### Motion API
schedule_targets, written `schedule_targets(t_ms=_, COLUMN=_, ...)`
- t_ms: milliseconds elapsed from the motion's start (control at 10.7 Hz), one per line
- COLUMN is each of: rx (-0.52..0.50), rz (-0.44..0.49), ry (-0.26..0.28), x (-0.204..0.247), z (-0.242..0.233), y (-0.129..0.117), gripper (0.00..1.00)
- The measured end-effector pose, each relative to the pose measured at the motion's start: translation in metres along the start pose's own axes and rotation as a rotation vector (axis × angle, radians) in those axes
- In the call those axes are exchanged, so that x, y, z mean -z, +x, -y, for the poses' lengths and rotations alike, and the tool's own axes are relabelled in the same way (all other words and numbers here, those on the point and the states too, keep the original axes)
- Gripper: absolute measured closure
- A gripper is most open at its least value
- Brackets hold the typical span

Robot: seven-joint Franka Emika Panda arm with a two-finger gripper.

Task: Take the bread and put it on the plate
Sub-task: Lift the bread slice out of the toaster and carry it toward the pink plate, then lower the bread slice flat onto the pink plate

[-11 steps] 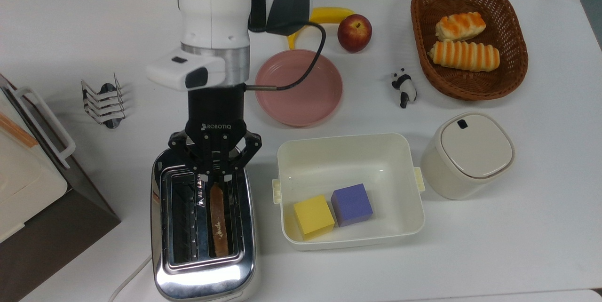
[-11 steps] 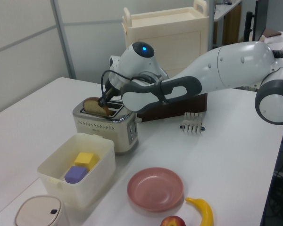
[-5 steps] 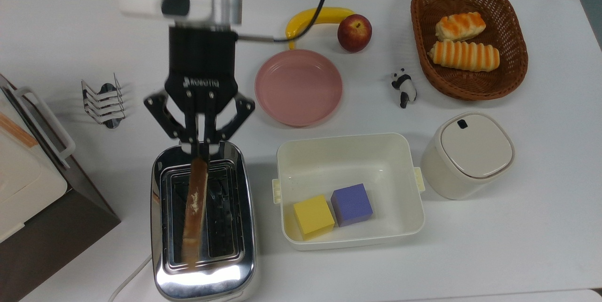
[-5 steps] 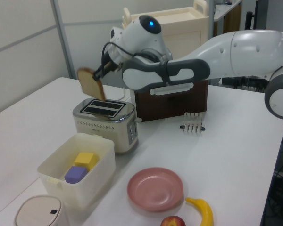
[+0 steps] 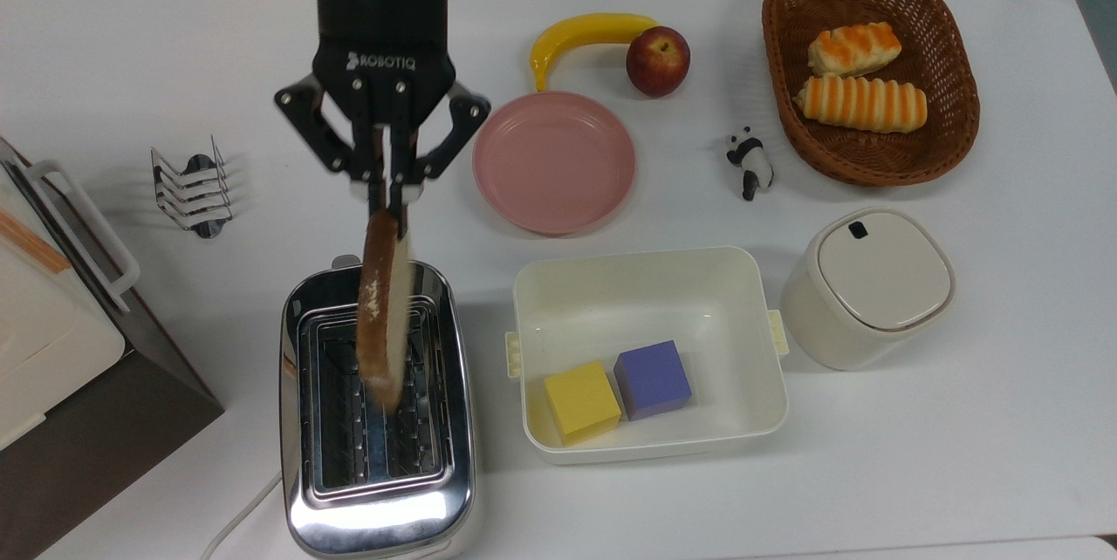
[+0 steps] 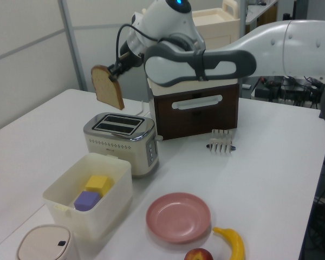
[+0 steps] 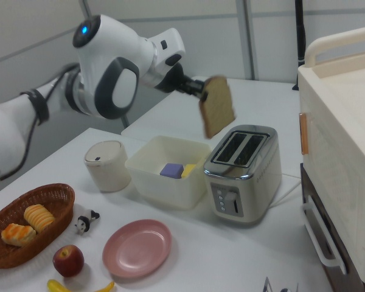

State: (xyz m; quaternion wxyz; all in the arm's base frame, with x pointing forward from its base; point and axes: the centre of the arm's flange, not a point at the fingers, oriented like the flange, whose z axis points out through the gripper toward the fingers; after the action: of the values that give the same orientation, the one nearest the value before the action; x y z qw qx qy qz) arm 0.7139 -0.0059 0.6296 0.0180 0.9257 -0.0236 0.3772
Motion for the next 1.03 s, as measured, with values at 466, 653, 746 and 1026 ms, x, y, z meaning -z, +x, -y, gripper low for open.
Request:
schedule_targets(t_ms=466, rx=0.062, rz=0.47, ry=0.165, x=0.044, z=0.025, y=-0.043, gripper=0.91)
schedule_targets(t_ms=653, rx=0.166, rz=0.615, ry=0.211, x=0.053, z=0.033, y=-0.063, gripper=0.91)
schedule_targets(t_ms=746, rx=0.216, rz=0.67, ry=0.235, x=0.051, z=0.039, y=-0.072, gripper=0.91)
schedule_targets(t_ms=1026, rx=0.352, rz=0.81, ry=0.312, x=0.036, z=0.061, y=-0.105, gripper=0.91)
